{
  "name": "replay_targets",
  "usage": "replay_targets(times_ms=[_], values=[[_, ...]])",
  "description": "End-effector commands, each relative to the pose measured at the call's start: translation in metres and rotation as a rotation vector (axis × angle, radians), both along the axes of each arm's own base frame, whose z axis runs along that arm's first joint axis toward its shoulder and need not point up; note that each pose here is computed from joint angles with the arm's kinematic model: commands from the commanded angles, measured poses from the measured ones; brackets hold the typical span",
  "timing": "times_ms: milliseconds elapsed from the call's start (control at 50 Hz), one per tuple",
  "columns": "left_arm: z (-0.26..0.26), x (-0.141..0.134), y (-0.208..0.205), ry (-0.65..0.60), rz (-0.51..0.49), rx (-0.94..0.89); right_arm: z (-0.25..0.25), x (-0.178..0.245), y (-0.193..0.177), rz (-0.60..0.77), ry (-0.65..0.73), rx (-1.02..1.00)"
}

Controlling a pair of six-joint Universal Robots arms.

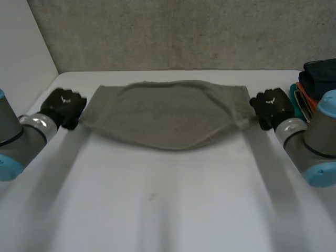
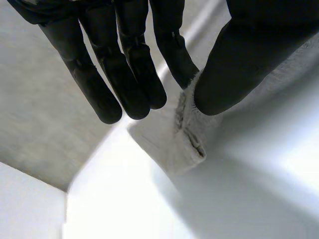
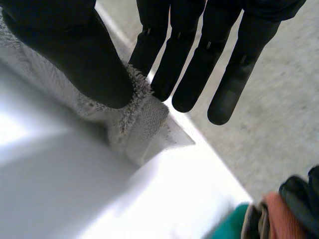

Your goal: Fold the laundry.

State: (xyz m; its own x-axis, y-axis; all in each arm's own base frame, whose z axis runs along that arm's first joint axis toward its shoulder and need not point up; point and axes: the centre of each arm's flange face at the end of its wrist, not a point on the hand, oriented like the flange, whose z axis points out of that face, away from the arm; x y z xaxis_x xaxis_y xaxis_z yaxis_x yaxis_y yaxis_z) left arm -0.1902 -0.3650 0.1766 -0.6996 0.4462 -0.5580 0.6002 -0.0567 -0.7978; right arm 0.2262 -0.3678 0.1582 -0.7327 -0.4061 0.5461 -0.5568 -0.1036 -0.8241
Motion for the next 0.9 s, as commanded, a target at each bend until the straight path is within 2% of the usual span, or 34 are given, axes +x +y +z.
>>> replay_targets(times_ms=[20, 80, 160, 220, 280, 360, 520, 660, 800, 900], values=[[0.013, 0.011, 0.075, -0.246, -0.040, 0.259, 0.015, -0.026, 0.051, 0.014, 0.240, 0.212], [0.020, 0.017, 0.108, -0.337, -0.091, 0.404, 0.018, -0.044, 0.079, 0.040, 0.352, 0.347], [0.033, 0.016, 0.132, -0.372, -0.181, 0.490, 0.019, -0.054, 0.104, 0.103, 0.451, 0.440], [0.039, 0.004, 0.141, -0.358, -0.242, 0.485, 0.020, -0.053, 0.107, 0.139, 0.462, 0.406], [0.043, -0.004, 0.138, -0.338, -0.249, 0.455, 0.022, -0.052, 0.100, 0.119, 0.429, 0.371], [0.043, -0.013, 0.114, -0.281, -0.208, 0.384, 0.023, -0.050, 0.079, 0.056, 0.331, 0.292], [0.046, -0.029, 0.040, -0.187, -0.075, 0.164, 0.019, -0.047, 0.020, -0.075, 0.144, 0.134], [0.034, -0.038, 0.017, -0.159, -0.013, 0.186, 0.008, -0.037, -0.006, -0.112, 0.110, 0.079], [0.017, -0.030, -0.007, -0.186, 0.096, 0.203, -0.003, -0.027, -0.035, -0.141, 0.092, -0.028], [0.008, -0.030, -0.017, -0.187, 0.115, 0.209, -0.012, -0.019, -0.042, -0.143, 0.093, -0.046]])
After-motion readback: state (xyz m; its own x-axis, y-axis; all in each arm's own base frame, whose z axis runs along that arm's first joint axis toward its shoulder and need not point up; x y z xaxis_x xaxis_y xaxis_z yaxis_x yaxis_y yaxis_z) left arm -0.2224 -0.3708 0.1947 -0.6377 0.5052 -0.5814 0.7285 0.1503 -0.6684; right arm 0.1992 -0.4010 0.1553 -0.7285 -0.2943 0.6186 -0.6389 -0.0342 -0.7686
